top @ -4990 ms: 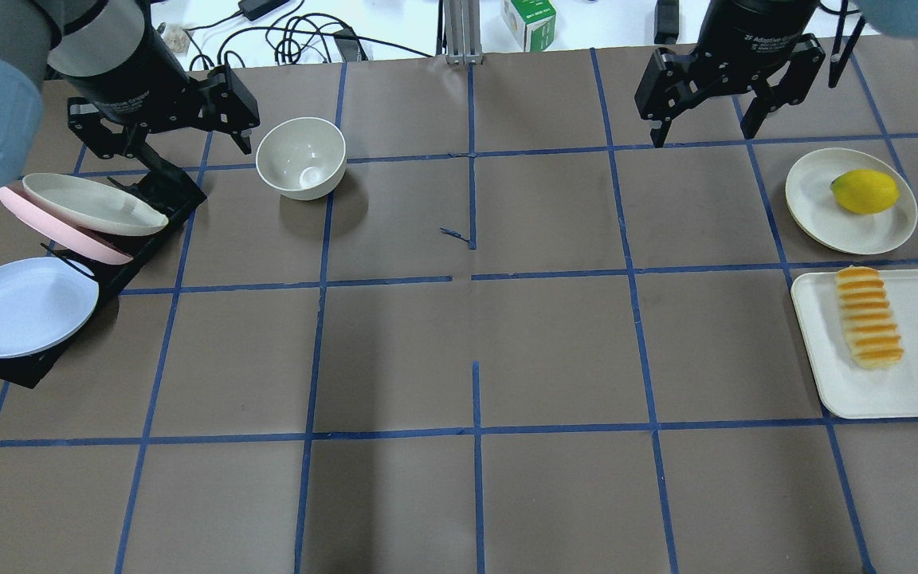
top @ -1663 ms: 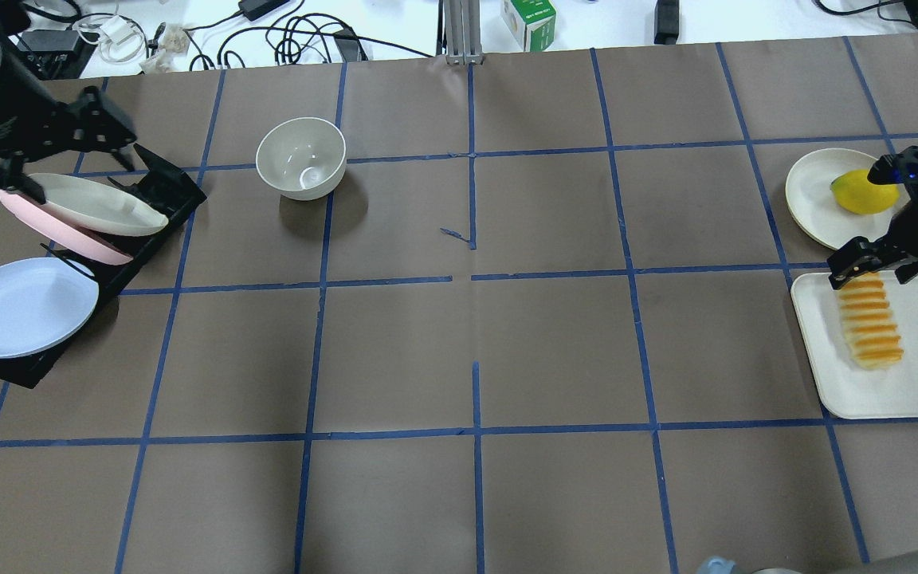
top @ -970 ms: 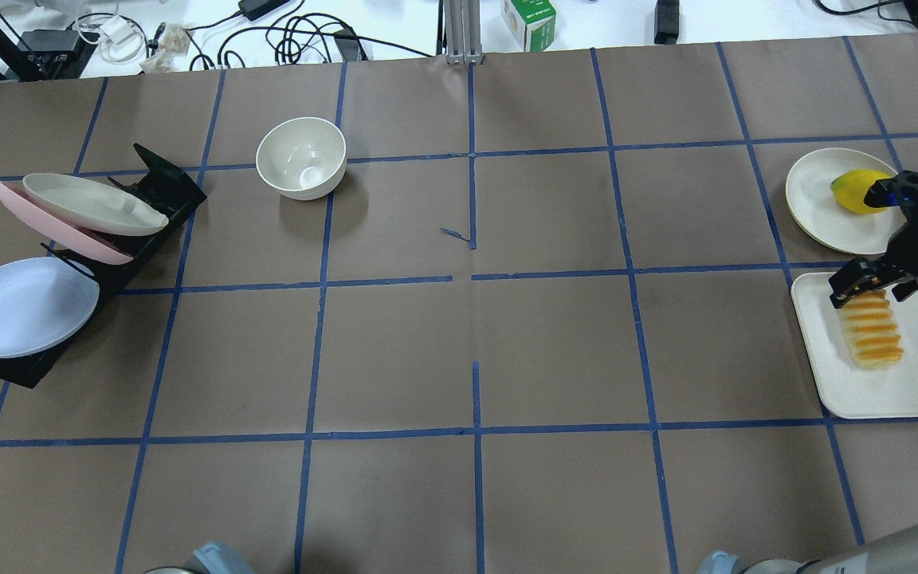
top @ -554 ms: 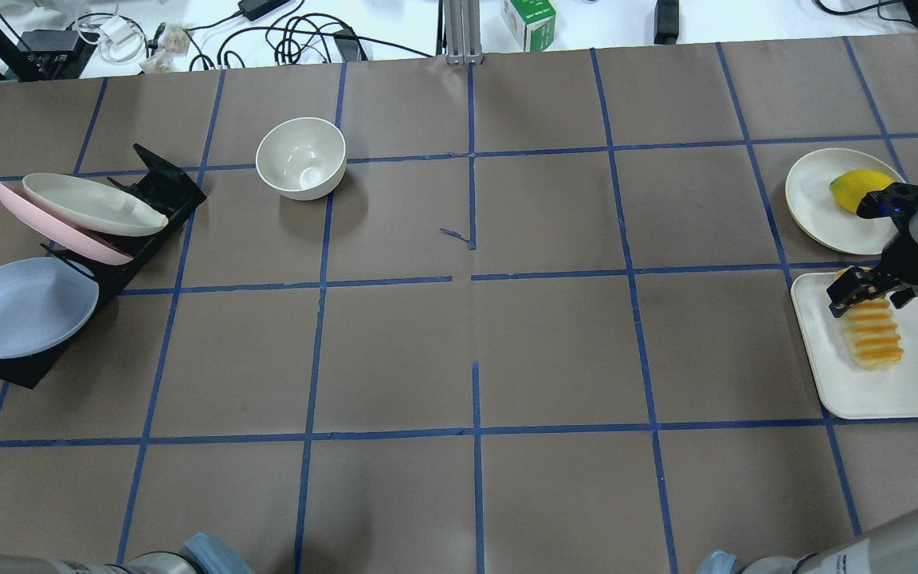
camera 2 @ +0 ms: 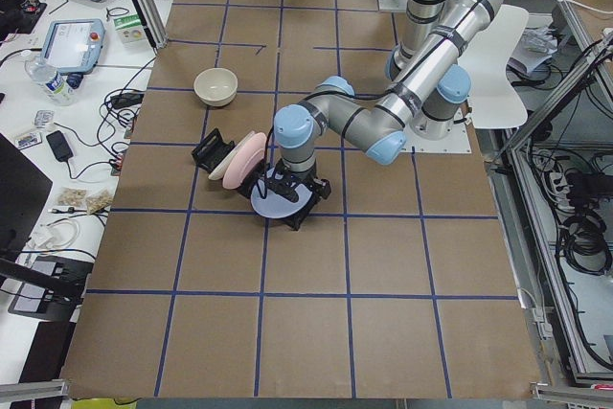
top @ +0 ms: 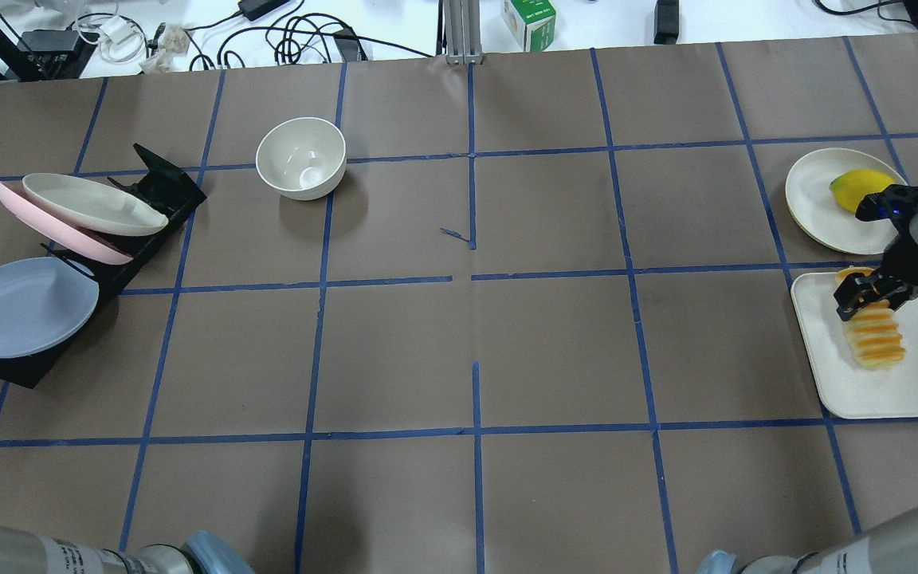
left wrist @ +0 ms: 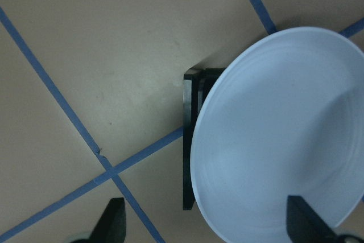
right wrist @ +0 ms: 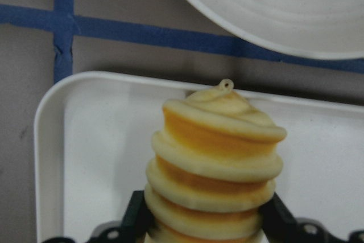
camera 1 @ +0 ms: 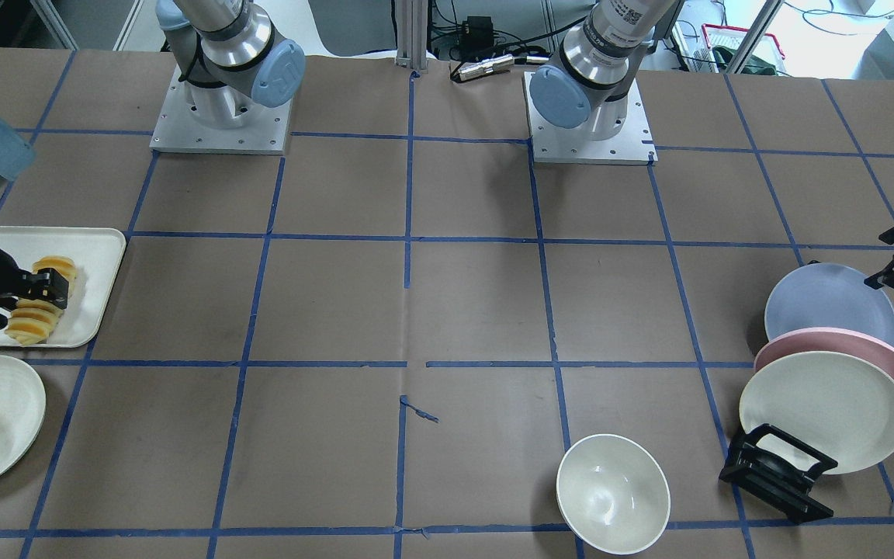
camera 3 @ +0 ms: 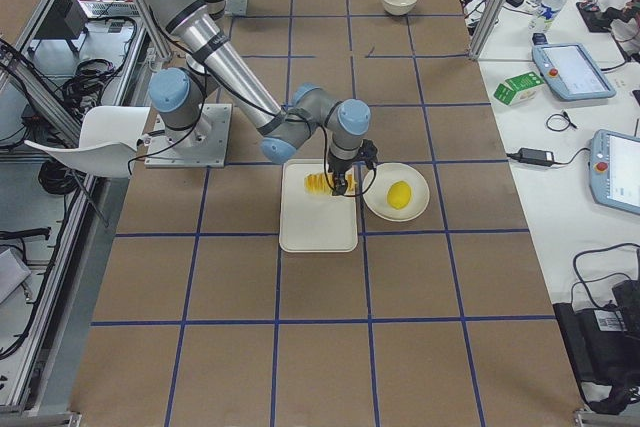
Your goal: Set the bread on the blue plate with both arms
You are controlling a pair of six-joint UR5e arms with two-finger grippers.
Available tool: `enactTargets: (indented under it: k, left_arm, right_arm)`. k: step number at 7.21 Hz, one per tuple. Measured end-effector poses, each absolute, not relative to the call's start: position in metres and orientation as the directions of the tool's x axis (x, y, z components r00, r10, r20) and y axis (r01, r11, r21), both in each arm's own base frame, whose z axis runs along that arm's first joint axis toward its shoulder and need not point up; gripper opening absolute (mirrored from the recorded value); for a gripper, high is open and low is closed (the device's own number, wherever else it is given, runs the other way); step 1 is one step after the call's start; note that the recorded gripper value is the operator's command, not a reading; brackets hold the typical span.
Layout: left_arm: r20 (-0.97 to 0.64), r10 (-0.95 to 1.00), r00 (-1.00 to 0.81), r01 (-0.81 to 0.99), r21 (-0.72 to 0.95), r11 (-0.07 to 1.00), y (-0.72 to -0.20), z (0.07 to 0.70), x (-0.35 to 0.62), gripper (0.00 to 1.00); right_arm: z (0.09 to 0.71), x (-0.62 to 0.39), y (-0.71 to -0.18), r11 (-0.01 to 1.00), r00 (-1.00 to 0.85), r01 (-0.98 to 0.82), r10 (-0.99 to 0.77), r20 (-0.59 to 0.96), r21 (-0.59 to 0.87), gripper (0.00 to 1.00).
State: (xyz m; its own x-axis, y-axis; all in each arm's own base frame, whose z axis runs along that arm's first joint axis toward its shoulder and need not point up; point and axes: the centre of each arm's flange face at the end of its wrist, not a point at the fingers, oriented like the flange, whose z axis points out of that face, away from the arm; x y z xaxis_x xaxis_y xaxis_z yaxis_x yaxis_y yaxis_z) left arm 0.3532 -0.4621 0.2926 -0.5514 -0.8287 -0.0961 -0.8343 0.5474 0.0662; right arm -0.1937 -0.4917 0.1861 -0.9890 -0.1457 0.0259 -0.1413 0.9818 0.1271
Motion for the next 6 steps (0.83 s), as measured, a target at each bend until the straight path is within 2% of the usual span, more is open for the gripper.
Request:
enactTargets:
  k: [2,3,4,6]
  left_arm:
    - [-0.122,-0.817,-0.563,-0.826,0.078,0.558,-0.465,0.27,0.362,0.87]
    - [-0.142,-0.812,-0.566,-0.824,0.081,0.56,-0.466,0.261,0.367,0.71]
    - [-0.156,-0.81,-0.566,-0.824,0.082,0.56,-0.466,0.255,0.369,0.38]
    - [-0.144,-0.815,-0.562,-0.827,0.081,0.556,-0.468,0.252,0.371,0.11]
  right_arm:
    - [0.202,-0.193,-0.491,0.981,-0.986,-0.155,-0.16,0.045,0.113,0.0]
    - [0.223,-0.19,-0.488,0.981,-0.983,-0.168,-0.174,0.055,0.102,0.0]
    - [0.245,-0.184,-0.484,0.979,-0.98,-0.181,-0.187,0.061,0.091,0.0]
    - [0.274,-0.173,-0.486,0.977,-0.977,-0.201,-0.205,0.06,0.064,0.0]
